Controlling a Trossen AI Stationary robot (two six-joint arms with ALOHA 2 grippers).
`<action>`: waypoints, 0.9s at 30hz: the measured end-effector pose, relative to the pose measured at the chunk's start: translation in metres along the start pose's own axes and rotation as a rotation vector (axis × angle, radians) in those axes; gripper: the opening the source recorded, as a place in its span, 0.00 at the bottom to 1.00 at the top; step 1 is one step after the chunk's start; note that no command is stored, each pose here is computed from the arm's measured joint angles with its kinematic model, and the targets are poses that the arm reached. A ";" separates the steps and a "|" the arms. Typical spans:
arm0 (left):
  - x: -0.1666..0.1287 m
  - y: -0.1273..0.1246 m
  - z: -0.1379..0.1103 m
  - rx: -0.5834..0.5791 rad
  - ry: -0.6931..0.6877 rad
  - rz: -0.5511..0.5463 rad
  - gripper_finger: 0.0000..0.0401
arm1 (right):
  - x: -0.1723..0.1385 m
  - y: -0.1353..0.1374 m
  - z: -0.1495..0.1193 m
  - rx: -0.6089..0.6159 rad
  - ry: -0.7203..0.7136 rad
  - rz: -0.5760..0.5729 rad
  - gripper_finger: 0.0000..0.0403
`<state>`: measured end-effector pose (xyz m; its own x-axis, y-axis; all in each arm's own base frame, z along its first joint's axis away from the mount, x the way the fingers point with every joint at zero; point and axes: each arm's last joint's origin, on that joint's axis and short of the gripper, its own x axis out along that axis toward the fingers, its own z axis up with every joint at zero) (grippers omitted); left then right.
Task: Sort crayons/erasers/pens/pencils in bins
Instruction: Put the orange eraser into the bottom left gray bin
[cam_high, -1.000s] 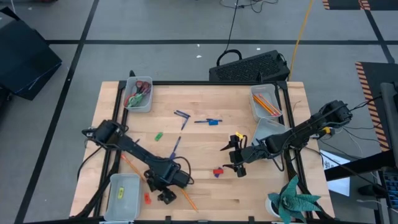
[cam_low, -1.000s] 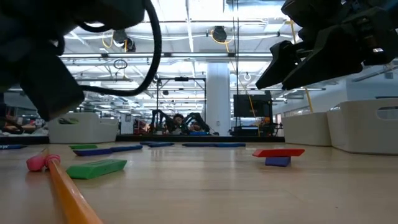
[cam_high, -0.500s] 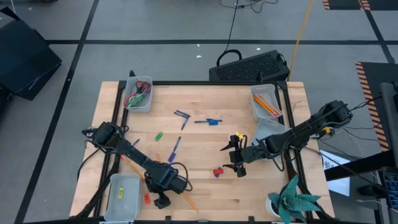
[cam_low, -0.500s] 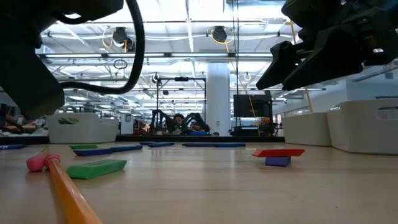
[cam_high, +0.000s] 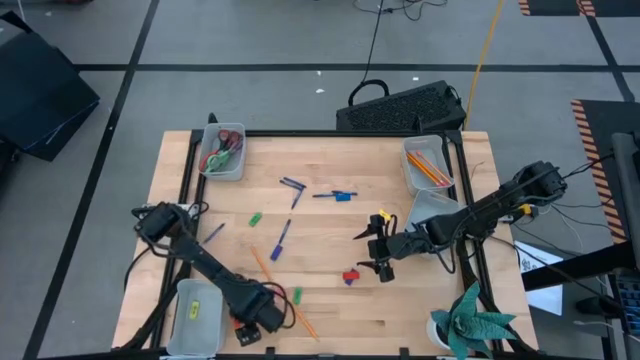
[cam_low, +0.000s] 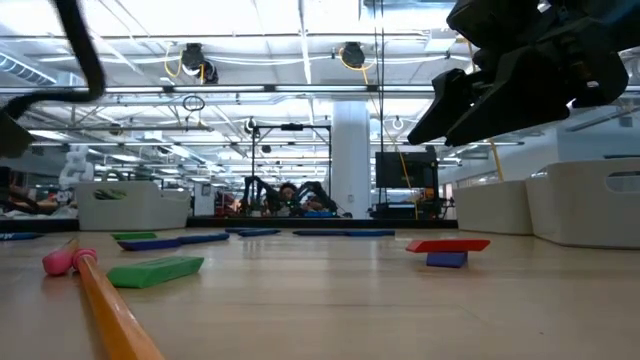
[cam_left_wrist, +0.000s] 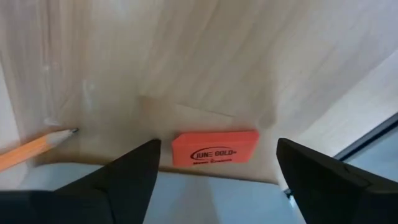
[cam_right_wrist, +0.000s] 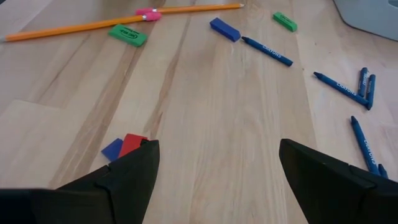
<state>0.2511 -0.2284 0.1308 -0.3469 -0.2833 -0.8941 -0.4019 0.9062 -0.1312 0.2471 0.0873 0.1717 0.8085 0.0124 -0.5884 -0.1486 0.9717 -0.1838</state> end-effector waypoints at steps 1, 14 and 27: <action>0.001 -0.001 -0.002 0.010 -0.012 0.011 0.81 | 0.000 0.000 0.000 0.000 0.000 0.000 0.81; 0.009 -0.003 -0.014 0.084 -0.170 0.156 0.58 | 0.000 0.000 0.000 0.002 0.000 0.000 0.81; -0.007 -0.003 -0.003 0.107 -0.181 0.166 0.37 | 0.000 0.000 0.000 0.002 0.001 0.000 0.81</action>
<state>0.2524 -0.2303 0.1387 -0.2400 -0.0758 -0.9678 -0.2572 0.9663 -0.0119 0.2471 0.0873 0.1717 0.8078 0.0121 -0.5893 -0.1475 0.9721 -0.1822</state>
